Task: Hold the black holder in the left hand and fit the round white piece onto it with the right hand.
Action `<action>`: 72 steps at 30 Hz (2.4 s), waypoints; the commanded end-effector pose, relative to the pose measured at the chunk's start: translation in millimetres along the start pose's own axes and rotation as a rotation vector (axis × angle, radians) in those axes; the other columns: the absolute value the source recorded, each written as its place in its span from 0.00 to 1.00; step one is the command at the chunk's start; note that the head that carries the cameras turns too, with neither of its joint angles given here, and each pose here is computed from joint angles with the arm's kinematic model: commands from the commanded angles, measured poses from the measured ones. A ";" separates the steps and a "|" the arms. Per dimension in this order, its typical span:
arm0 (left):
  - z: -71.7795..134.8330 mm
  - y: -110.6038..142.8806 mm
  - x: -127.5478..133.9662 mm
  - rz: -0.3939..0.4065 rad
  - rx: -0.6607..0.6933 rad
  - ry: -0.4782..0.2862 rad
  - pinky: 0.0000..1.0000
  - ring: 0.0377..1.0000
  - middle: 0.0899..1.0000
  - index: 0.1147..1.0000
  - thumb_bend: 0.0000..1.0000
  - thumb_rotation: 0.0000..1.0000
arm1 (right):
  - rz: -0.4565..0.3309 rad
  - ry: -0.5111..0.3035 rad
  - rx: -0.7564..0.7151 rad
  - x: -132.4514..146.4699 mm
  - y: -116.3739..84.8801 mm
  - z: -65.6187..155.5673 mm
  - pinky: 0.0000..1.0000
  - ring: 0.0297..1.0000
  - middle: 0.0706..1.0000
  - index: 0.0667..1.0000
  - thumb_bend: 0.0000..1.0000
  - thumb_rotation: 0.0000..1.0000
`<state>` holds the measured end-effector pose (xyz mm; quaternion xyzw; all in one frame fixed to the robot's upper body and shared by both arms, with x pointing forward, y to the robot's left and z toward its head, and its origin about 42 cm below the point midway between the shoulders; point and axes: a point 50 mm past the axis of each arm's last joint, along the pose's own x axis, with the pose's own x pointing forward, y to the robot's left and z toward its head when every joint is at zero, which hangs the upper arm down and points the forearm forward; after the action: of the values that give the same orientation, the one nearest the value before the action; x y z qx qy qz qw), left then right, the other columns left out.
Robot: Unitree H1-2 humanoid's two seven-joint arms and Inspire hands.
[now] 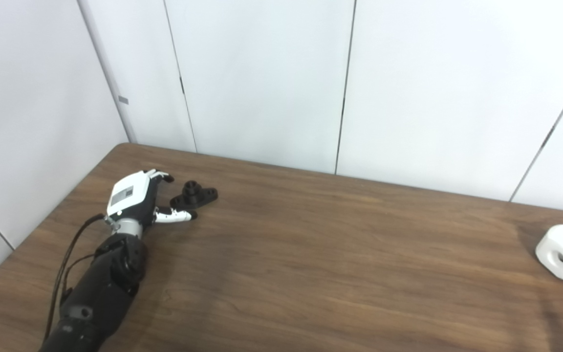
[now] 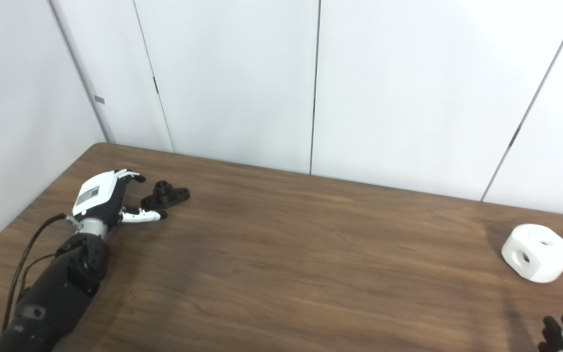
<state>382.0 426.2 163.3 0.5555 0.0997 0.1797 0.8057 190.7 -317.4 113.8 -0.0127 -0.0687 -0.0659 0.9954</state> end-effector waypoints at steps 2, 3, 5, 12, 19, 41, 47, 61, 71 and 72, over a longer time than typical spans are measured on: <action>15.0 25.8 19.9 0.099 0.016 -0.025 1.00 0.95 0.90 0.75 1.00 0.38 | -0.007 0.023 0.003 -6.7 -1.5 -10.2 1.00 0.98 0.95 0.99 0.55 1.00; 16.1 25.6 21.4 0.098 0.011 -0.027 1.00 0.95 0.90 0.75 1.00 0.39 | -0.006 0.023 0.004 -6.8 -1.3 -10.1 1.00 0.97 0.95 0.99 0.55 1.00; 18.4 25.8 22.9 0.094 0.001 -0.027 1.00 0.95 0.90 0.74 1.00 0.38 | -0.004 0.022 0.005 -7.0 -1.1 -9.9 1.00 0.97 0.94 0.99 0.54 1.00; 25.7 23.9 24.2 0.078 -0.026 -0.031 1.00 0.95 0.89 0.72 1.00 0.37 | -0.001 0.026 -0.010 -7.8 -1.1 -8.8 1.00 0.98 0.94 0.99 0.55 1.00; 26.2 18.4 23.6 0.051 -0.044 -0.039 1.00 0.94 0.88 0.67 0.99 0.37 | -0.001 0.030 -0.013 -8.3 -1.4 -8.2 1.00 0.96 0.93 0.98 0.56 1.00; 22.9 11.8 21.0 -0.009 -0.029 -0.012 1.00 0.95 0.86 0.59 0.93 0.30 | 0.001 0.025 -0.024 -10.2 -0.1 -4.2 1.00 0.96 0.92 0.97 0.54 1.00; 22.3 10.8 21.3 -0.021 -0.009 -0.006 1.00 0.95 0.86 0.57 0.92 0.26 | -0.001 0.036 -0.013 -10.6 0.1 -3.6 1.00 0.96 0.92 0.98 0.56 0.99; 17.6 -0.2 23.0 -0.037 0.016 -0.005 0.96 0.92 0.81 0.47 0.70 0.09 | -0.001 0.037 -0.021 -10.4 0.3 -2.4 1.00 0.95 0.91 0.97 0.57 1.00; 18.6 -6.9 18.5 -0.032 0.013 -0.018 0.92 0.87 0.74 0.42 0.52 0.04 | -0.004 0.038 -0.015 -10.3 -0.8 -1.6 1.00 0.95 0.91 0.97 0.56 1.00; 18.5 -7.4 18.0 -0.031 0.010 -0.019 0.91 0.87 0.73 0.42 0.52 0.04 | -0.003 0.038 -0.010 -10.2 -0.7 -1.6 1.00 0.95 0.91 0.97 0.56 0.99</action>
<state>402.6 412.4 155.7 0.5494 0.1131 0.1536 0.8135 186.1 -317.0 113.7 -0.0259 -0.0498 -0.0652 0.9963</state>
